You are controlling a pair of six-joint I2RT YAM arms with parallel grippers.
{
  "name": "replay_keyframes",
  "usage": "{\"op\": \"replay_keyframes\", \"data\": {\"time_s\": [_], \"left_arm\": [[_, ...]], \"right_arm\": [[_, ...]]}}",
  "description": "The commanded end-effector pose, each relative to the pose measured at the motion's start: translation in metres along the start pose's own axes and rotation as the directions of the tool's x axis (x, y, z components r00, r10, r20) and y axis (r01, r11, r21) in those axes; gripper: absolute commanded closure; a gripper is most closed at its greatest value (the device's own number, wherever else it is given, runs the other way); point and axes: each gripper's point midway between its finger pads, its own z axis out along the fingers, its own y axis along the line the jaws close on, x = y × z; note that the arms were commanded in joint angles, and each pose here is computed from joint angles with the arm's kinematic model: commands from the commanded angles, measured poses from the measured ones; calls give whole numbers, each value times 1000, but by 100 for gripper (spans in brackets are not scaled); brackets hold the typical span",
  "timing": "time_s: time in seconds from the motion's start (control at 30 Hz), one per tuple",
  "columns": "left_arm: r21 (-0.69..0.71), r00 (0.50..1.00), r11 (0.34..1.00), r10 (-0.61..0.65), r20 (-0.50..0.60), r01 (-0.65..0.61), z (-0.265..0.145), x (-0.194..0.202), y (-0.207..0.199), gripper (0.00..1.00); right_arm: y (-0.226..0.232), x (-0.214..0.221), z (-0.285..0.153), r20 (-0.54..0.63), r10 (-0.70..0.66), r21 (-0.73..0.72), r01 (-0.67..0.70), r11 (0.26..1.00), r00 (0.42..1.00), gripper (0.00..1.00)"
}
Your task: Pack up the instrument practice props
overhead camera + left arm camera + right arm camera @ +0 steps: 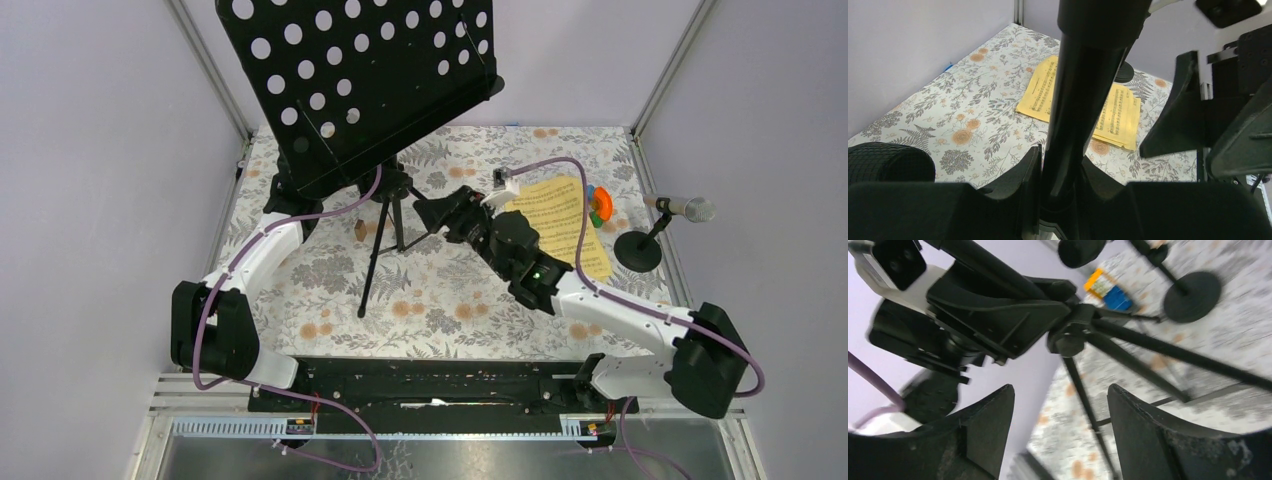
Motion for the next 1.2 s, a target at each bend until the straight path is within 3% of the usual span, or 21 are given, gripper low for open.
{"op": "replay_keyframes", "data": {"time_s": [0.0, 0.2, 0.67, 1.03, 1.17], "left_arm": [[-22, 998, 999, -36, 50, 38, -3, -20, 0, 100], [-46, 998, 999, -23, 60, 26, -5, -20, 1, 100], [-34, 997, 999, -30, 64, 33, -5, -19, 0, 100], [-31, 997, 999, -28, 69, 30, -5, -20, -1, 100], [-31, 997, 999, -29, 68, 31, -5, -19, -1, 100]], "right_arm": [[45, -4, 17, -108, 389, -101, -400, 911, 915, 23], [43, -1, 38, -159, 550, -136, -569, 811, 820, 20], [26, -4, 60, -133, 626, -113, -639, 761, 768, 22], [26, 4, 69, -163, 644, -120, -663, 739, 747, 50], [27, 3, 70, -161, 646, -125, -665, 736, 746, 55]]}}
